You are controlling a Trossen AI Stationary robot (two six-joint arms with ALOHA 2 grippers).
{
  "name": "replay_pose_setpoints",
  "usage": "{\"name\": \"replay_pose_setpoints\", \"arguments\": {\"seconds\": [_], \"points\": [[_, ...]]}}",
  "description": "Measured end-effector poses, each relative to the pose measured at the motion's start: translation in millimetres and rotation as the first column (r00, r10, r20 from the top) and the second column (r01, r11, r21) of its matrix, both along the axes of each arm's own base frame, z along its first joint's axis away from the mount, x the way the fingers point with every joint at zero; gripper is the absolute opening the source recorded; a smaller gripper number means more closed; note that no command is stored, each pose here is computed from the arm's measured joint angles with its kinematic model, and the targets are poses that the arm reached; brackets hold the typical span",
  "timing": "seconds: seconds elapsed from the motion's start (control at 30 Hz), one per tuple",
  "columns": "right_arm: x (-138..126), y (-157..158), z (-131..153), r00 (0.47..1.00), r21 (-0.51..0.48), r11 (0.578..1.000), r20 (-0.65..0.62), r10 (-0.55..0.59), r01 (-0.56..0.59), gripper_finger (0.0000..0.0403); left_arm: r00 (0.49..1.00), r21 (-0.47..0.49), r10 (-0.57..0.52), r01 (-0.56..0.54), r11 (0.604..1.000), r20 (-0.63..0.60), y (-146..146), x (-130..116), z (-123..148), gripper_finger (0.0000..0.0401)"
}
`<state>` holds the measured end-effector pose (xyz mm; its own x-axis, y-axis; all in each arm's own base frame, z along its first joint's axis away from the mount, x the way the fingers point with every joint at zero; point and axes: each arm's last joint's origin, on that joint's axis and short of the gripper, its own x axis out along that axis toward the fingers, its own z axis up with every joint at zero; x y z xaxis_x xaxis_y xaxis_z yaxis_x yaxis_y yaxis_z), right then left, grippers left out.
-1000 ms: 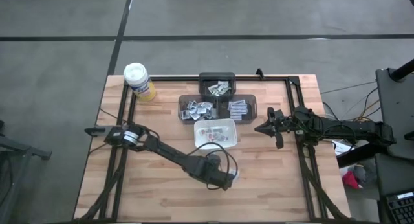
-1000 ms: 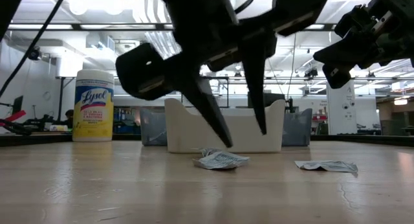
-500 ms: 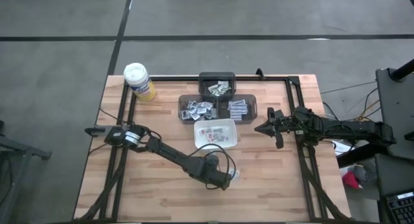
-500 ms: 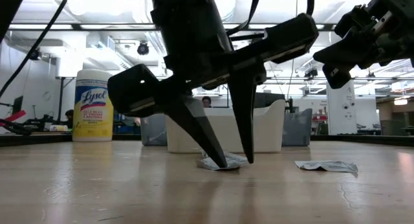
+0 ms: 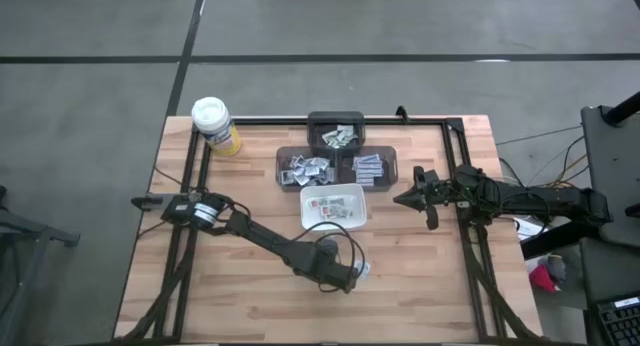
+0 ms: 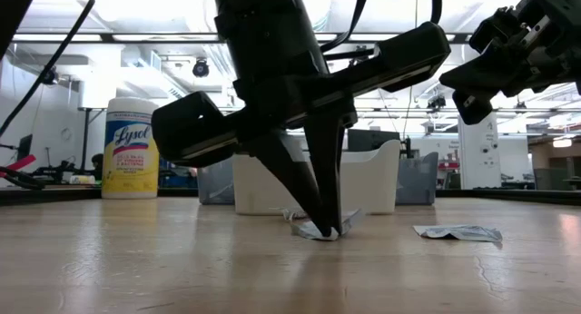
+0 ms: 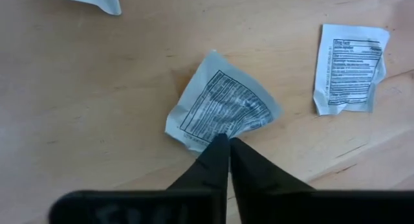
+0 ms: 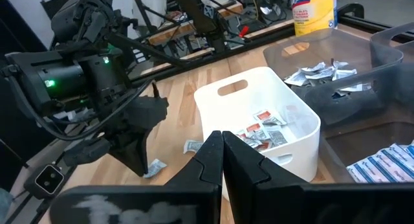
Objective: Pick & Place First Aid Supplies
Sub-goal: Put the alcohol pad into the left black bin
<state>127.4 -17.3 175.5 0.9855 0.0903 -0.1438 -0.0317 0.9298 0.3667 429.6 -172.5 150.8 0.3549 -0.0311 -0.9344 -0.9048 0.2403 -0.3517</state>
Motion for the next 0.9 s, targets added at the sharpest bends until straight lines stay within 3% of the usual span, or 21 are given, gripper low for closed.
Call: {"name": "replay_pose_setpoints", "arguments": {"seconds": [0.23, 0.5, 0.7, 0.9], "points": [[0, 0, 0, 1.0, 0.0, 1.0, 0.0, 0.0, 0.0, 0.0008, 1.0, 0.008, -0.028, 0.028, 1.0, 0.008, 0, 0, 3, 0.0003], [0, 0, 0, 1.0, 0.001, 1.0, 0.0, 0.0, 0.0, 0.0008, 0.955, 0.08, -0.273, 0.265, 0.961, 0.115, -4, 8, 43, 0.0], [0, 0, 0, 1.0, 0.001, 1.0, 0.0, 0.0, 0.0, 0.0008, 0.873, 0.184, -0.435, 0.401, 0.897, 0.22, -7, 16, 81, 0.0], [0, 0, 0, 1.0, 0.001, 1.0, 0.0, 0.0, 0.0, 0.0008, 0.732, 0.416, -0.619, 0.487, 0.768, 0.285, -7, 27, 113, 0.0]]}}
